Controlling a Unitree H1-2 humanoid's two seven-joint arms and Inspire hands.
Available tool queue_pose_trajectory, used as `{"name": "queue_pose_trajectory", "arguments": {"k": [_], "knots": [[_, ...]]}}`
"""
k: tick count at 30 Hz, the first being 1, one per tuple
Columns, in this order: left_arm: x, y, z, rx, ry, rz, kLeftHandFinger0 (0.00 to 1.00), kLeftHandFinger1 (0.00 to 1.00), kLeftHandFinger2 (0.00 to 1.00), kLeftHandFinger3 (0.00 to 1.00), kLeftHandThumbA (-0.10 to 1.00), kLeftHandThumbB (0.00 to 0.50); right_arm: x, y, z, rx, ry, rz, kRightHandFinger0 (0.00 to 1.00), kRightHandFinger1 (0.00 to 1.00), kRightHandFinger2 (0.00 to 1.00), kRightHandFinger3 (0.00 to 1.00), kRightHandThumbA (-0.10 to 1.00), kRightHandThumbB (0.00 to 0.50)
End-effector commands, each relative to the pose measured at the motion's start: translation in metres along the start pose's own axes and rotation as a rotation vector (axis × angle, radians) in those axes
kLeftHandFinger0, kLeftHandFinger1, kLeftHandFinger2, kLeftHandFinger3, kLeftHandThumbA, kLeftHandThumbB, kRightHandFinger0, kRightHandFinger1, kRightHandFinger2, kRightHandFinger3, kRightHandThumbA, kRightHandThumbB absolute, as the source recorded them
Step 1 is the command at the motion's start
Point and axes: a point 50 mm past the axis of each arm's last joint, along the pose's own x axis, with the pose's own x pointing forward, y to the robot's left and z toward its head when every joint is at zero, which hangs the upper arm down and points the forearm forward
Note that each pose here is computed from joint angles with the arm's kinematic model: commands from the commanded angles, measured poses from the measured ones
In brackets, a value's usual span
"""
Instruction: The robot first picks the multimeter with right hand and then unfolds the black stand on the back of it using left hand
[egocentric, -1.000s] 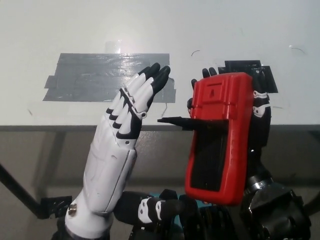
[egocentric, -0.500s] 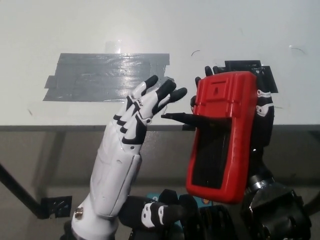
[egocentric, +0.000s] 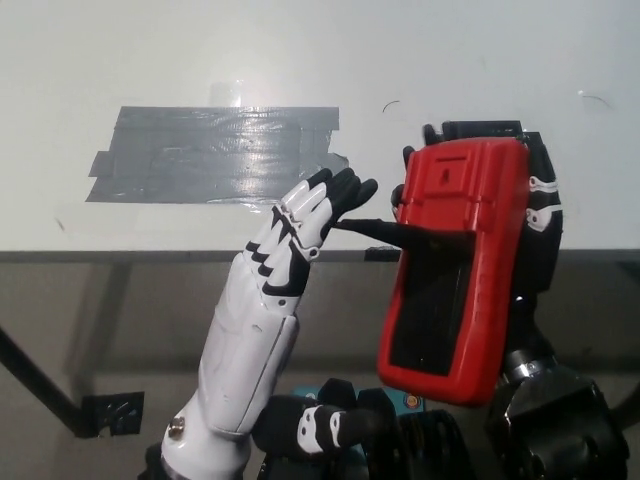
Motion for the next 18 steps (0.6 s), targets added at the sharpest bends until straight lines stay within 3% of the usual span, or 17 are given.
{"name": "queue_pose_trajectory", "arguments": {"k": [1,4,8,11,15,17,18], "knots": [[0.0034,0.0011,0.0048,0.001,-0.055,0.051,1.00,0.95,0.88,1.00,1.00,0.357,0.0045,0.0311,-0.0134,0.061,-0.023,0.128,0.00,0.00,0.54,0.72,-0.10,0.113],[0.0043,0.0008,0.0039,0.004,-0.062,0.053,1.00,0.95,0.86,1.00,1.00,0.358,0.0040,0.0320,-0.0136,0.058,-0.025,0.126,0.00,0.00,0.44,0.78,-0.10,0.119],[0.0035,0.0001,0.0038,-0.002,-0.066,0.060,1.00,0.90,0.82,1.00,1.00,0.377,0.0040,0.0329,-0.0126,0.056,-0.026,0.124,0.00,0.00,0.51,1.00,-0.10,0.116],[0.0035,0.0001,0.0055,-0.049,-0.062,0.063,1.00,0.75,0.70,1.00,1.00,0.397,0.0043,0.0334,-0.0112,0.057,-0.021,0.125,0.00,0.00,0.56,1.00,-0.10,0.114],[0.0041,0.0020,0.0051,-0.052,-0.082,0.087,1.00,0.54,0.57,1.00,1.00,0.423,0.0079,0.0358,-0.0120,0.100,-0.020,0.135,0.00,0.07,0.71,1.00,-0.10,0.106],[0.0033,0.0026,0.0099,-0.075,-0.083,0.100,0.87,0.40,0.48,1.00,1.00,0.412,0.0098,0.0365,-0.0111,0.112,-0.025,0.139,0.00,0.11,0.74,1.00,-0.10,0.119],[0.0031,0.0029,0.0100,-0.076,-0.083,0.101,0.86,0.39,0.47,1.00,1.00,0.406,0.0099,0.0363,-0.0114,0.113,-0.025,0.138,0.00,0.11,0.74,1.00,-0.10,0.119]]}}
